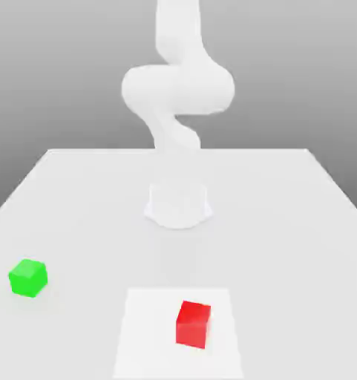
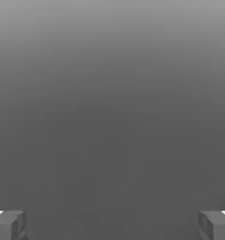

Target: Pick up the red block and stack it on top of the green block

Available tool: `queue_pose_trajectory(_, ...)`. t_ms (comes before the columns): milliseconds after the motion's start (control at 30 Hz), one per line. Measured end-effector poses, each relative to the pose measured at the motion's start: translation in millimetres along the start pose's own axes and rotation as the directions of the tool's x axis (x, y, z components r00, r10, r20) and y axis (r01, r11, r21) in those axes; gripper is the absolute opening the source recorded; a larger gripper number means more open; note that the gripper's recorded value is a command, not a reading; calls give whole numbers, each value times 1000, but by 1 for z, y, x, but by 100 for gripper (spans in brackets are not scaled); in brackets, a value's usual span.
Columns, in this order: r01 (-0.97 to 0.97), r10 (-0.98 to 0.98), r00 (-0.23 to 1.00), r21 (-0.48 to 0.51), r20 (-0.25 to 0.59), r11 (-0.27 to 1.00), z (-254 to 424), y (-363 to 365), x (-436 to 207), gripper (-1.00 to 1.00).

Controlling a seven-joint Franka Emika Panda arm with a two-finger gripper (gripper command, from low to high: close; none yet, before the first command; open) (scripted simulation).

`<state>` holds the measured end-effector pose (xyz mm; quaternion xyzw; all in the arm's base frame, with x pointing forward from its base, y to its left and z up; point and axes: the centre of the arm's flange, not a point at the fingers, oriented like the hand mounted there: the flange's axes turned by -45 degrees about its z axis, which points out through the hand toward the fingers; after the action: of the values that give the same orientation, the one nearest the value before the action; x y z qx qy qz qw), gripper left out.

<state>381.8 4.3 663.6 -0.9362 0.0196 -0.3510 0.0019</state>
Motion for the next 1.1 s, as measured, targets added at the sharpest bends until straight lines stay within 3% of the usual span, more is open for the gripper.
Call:
queue_pose_trajectory(300, -78, 91, 952, -56, 293, 995, 195, -9, -70, 0)
queue_pose_trajectory(667, -149, 205, 775, -144, 598, 978, 351, -15, -241, 0)
queue_pose_trajectory(900, -158, 224, 737, -160, 637, 974, 409, -15, -310, 0)
queue_pose_trajectory(933, -158, 224, 737, -159, 638, 974, 413, -14, -314, -100)
queue_pose_trajectory(1100, -158, 224, 738, -159, 637, 974, 413, -15, -314, -100)
